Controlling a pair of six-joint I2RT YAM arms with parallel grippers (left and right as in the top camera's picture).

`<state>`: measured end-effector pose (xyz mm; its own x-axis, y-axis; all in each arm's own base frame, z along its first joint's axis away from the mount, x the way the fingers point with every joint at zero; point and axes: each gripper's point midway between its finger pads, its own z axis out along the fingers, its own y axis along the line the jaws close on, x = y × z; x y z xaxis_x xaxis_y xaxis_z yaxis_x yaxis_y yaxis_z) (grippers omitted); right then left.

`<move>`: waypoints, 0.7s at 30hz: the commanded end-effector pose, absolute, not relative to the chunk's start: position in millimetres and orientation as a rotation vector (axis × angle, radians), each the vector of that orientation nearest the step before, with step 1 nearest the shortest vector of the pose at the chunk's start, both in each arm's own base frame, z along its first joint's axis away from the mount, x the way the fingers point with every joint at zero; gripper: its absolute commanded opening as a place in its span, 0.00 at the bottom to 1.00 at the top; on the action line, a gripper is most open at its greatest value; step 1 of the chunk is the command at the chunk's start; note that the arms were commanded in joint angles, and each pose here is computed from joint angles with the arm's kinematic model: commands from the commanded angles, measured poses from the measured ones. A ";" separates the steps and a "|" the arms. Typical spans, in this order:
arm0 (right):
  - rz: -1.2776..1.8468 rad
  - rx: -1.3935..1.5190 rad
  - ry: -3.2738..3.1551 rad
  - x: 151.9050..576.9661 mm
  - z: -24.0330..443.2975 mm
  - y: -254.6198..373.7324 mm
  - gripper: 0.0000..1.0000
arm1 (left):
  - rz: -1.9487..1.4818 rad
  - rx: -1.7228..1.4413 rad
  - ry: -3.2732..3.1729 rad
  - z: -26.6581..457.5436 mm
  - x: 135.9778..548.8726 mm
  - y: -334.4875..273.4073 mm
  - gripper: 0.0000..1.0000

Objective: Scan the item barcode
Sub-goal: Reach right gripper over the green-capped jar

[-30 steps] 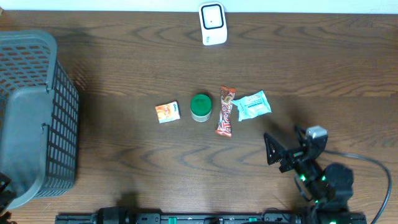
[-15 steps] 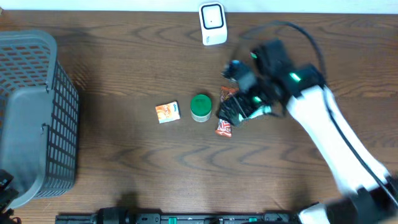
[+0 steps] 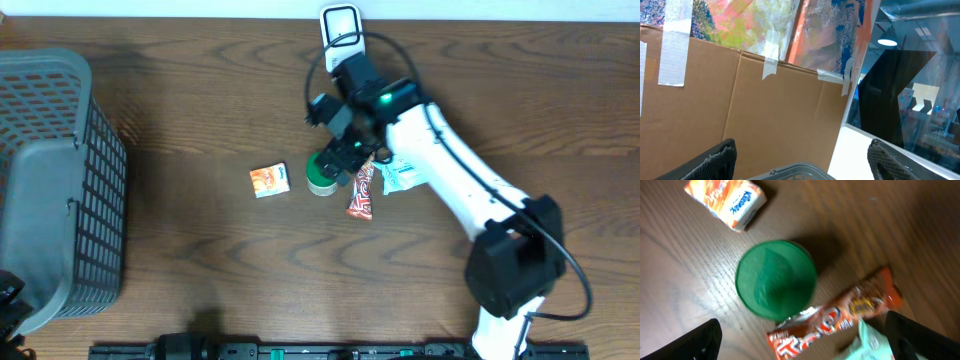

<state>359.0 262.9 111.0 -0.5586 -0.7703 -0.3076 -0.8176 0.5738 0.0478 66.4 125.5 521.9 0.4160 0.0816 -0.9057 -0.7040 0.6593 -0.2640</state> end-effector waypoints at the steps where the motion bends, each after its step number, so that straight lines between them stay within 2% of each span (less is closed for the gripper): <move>1: 0.192 -1.424 2.525 359.0 91.4 276.1 0.99 | 0.542 -0.710 1.027 522.1 64.9 125.4 0.84; 12: 0.182 -1.585 2.523 355.1 44.5 283.3 0.99 | 0.542 -0.710 1.027 522.1 64.9 125.4 0.84; 15: 0.181 -1.547 2.517 360.7 45.4 286.6 0.72 | 0.542 -0.710 1.027 522.1 64.9 125.4 0.84; 18: 0.181 -1.405 2.573 368.4 46.6 287.2 0.67 | 0.542 -0.710 1.027 522.1 64.9 125.4 0.84; 21: 0.194 -1.291 2.636 368.7 46.7 287.4 0.59 | 0.542 -0.710 1.027 522.1 64.9 125.4 0.84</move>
<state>362.2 286.2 43.0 -0.4997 -0.8363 -0.2256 -0.8602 0.5097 0.0157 66.8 125.5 521.3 0.4129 0.0810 -0.9072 -0.7049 0.6592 -0.2619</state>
